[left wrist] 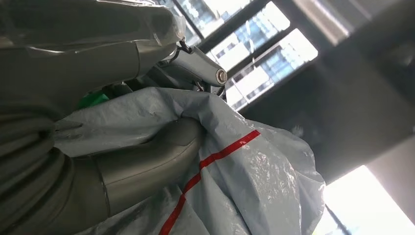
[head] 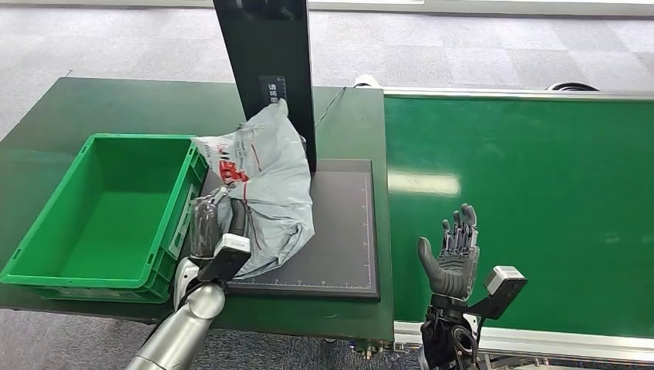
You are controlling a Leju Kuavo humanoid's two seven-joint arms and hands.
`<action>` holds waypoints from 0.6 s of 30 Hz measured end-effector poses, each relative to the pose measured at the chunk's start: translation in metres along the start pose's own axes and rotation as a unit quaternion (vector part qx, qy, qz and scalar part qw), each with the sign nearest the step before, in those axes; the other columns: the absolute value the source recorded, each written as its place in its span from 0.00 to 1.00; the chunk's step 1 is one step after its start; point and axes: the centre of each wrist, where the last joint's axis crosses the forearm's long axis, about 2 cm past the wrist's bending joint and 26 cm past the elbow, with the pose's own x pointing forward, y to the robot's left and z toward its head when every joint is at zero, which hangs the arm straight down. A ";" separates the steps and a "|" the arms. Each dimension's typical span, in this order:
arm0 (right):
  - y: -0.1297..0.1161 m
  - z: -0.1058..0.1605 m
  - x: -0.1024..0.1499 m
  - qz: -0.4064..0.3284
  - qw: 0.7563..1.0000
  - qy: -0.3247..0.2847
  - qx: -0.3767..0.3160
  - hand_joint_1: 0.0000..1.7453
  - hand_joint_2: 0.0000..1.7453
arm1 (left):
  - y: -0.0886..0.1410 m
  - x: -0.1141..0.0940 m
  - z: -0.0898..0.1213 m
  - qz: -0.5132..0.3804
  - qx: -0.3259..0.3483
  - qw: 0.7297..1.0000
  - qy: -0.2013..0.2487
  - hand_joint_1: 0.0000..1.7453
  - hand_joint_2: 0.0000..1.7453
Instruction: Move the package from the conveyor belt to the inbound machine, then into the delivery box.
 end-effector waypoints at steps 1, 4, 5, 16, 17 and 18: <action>0.000 0.000 0.000 0.000 1.000 0.000 0.000 0.00 1.00 | 0.006 0.002 0.003 -0.001 0.017 1.000 -0.003 1.00 1.00; 0.000 0.000 -0.001 0.000 1.000 0.001 -0.001 0.00 1.00 | 0.024 0.009 0.014 -0.003 0.058 0.998 -0.011 1.00 1.00; 0.000 -0.001 -0.001 0.000 1.000 0.002 -0.001 0.00 1.00 | 0.030 0.012 0.017 -0.005 0.071 0.997 -0.014 1.00 1.00; -0.001 -0.003 -0.003 0.000 1.000 0.006 0.012 0.00 1.00 | 0.107 0.011 0.000 -0.104 0.181 0.978 -0.020 1.00 1.00; 0.000 -0.004 -0.003 -0.001 1.000 0.006 0.013 0.00 1.00 | 0.113 0.008 0.001 -0.120 0.184 0.975 -0.015 1.00 1.00; 0.000 -0.004 -0.003 -0.001 1.000 0.007 0.014 0.00 1.00 | 0.119 0.004 0.002 -0.136 0.185 0.973 -0.008 1.00 1.00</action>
